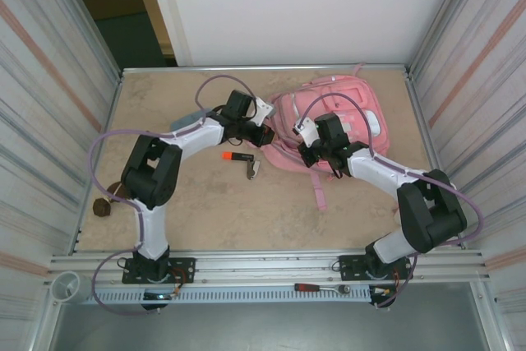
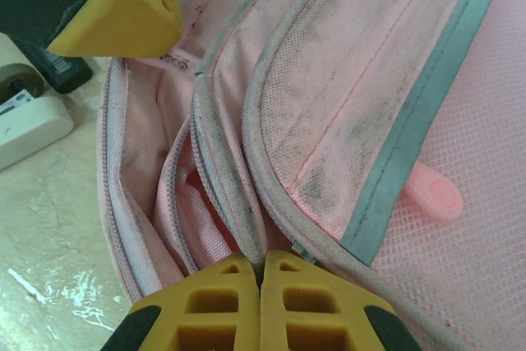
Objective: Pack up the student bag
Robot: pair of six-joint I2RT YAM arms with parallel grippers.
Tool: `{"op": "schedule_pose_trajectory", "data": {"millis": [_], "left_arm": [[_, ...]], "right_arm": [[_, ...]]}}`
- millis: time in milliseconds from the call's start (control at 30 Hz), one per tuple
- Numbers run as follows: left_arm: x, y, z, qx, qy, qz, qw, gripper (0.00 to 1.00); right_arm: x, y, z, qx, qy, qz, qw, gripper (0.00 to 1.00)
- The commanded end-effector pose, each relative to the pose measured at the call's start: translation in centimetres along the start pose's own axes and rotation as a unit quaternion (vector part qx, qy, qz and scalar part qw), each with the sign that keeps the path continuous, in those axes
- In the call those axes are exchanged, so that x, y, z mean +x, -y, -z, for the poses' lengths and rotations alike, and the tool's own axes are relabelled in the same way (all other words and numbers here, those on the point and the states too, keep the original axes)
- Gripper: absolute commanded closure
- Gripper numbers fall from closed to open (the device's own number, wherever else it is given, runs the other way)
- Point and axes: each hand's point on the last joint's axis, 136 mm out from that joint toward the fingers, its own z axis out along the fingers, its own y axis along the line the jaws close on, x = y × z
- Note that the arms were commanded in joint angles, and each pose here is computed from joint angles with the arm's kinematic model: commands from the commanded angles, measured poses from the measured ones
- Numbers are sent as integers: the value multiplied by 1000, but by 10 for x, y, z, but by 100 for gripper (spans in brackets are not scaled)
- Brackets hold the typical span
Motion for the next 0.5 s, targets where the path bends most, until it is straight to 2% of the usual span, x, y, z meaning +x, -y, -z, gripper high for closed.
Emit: {"op": "schedule_pose_trajectory", "data": {"millis": [0,300,467], "left_arm": [[36,-5,-11,-5,-70,6,997,95],[49,-4,-19,-6,-110,-7,994,85],[52,-7,-24,-15,-120,-14,992,83]], "right_arm": [[-7,22,2,38,5,-32,999,100],[-7,23,-1,39,3,-32,999,100],[-7,23,-1,39,1,-33,999,100]]}}
